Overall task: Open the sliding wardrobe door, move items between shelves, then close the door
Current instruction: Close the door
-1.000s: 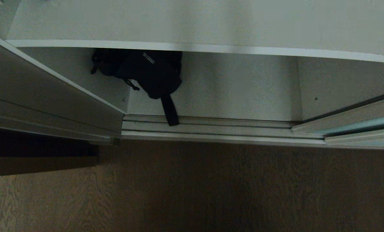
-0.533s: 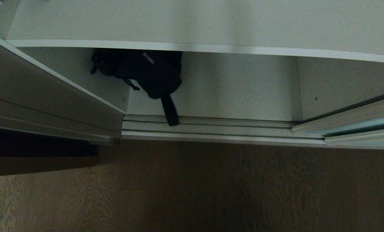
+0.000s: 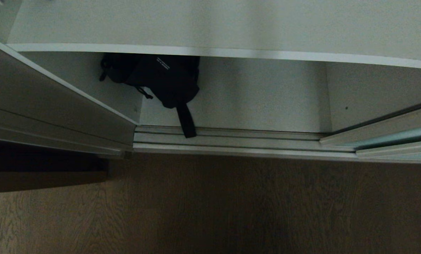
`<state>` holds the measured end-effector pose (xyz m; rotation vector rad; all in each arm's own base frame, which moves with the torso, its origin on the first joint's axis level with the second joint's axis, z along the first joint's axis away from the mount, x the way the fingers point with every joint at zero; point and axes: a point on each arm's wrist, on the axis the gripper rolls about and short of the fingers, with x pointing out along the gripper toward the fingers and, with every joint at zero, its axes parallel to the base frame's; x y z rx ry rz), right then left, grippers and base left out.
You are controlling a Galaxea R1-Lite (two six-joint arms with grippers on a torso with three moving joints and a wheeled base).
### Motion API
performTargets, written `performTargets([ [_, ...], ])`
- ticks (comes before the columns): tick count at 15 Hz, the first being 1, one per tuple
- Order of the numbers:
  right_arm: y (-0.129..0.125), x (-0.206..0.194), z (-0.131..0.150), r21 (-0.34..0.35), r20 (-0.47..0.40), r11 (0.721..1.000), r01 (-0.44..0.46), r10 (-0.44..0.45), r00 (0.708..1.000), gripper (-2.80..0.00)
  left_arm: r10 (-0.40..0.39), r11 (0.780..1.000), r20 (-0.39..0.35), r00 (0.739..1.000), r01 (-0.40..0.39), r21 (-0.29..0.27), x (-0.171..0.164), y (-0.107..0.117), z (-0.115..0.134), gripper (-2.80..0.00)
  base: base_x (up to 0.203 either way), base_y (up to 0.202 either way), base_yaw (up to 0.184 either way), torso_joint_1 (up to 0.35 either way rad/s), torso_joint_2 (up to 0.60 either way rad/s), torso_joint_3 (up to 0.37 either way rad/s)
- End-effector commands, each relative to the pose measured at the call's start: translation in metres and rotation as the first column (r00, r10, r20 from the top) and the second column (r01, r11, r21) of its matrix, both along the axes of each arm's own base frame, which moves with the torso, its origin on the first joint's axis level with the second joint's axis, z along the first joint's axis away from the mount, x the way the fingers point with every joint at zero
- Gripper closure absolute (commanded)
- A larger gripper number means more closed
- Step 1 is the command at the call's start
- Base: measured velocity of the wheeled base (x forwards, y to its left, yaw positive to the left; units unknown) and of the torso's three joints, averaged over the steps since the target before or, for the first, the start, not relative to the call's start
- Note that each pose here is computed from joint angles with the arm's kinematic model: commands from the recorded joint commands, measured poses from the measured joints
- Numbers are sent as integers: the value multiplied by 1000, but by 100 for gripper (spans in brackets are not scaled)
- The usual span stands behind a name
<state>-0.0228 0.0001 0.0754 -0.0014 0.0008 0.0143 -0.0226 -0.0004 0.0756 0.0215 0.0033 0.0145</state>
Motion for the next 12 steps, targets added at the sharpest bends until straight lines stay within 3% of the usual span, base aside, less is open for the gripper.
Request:
performTargets([
  [1, 0, 0, 0, -2, 5, 1000, -1, 1, 1000, 0, 1, 1000, -1, 1000, -1, 0, 0, 0, 0, 0, 0, 0, 0, 0, 0, 0],
  [12, 0, 0, 0, -2, 5, 1000, -1, 1, 1000, 0, -1, 1000, -1, 1000, 1, 1, 0, 0, 0, 0, 0, 0, 0, 0, 0, 0],
])
